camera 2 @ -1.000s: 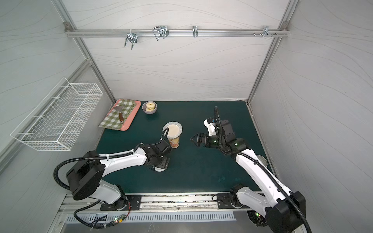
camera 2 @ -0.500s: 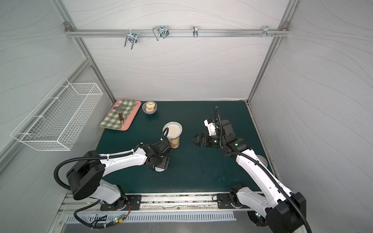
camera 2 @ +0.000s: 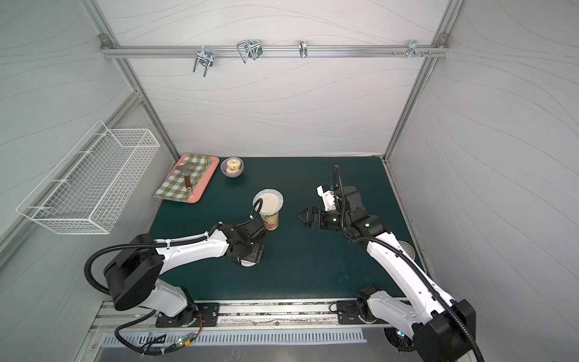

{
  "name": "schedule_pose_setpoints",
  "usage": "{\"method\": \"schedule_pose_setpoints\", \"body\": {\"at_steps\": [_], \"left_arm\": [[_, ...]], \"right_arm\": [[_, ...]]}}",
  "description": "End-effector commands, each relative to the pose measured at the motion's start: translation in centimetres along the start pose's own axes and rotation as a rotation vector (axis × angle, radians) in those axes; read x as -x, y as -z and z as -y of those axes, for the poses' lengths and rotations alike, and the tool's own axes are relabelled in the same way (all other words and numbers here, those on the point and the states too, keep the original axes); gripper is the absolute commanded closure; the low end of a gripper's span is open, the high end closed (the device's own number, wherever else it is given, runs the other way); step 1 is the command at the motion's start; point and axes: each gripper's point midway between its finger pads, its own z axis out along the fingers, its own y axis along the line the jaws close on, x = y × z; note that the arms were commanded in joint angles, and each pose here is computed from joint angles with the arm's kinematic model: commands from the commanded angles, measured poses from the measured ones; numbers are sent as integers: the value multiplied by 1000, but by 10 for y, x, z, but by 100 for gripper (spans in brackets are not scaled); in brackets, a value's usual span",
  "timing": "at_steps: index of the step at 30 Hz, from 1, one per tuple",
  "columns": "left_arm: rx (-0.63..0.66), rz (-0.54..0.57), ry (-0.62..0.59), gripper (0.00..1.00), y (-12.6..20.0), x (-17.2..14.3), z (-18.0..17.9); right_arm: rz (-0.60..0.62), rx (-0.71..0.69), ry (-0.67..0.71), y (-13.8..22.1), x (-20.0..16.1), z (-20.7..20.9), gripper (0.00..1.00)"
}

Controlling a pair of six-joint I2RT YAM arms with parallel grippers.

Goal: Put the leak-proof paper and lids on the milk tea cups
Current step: Pick up the cup lid from the center of the board.

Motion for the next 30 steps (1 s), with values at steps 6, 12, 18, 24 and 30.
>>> {"method": "schedule_pose_setpoints", "body": {"at_steps": [6,12,18,24,30], "left_arm": [[38,-24,-10,20,-4,-7,-5],[32,-2,13,22,11,-4,-8],[31,30,35,22,31,1,-14],[27,55,58,22,54,10,-22],[-2,111,98,22,105,32,-36]], "right_arm": [[9,1,7,6,0,-4,1],[10,4,8,6,1,-6,1],[9,6,7,6,0,-6,1],[9,8,9,7,0,-7,1],[18,11,15,10,2,-10,1]]}}
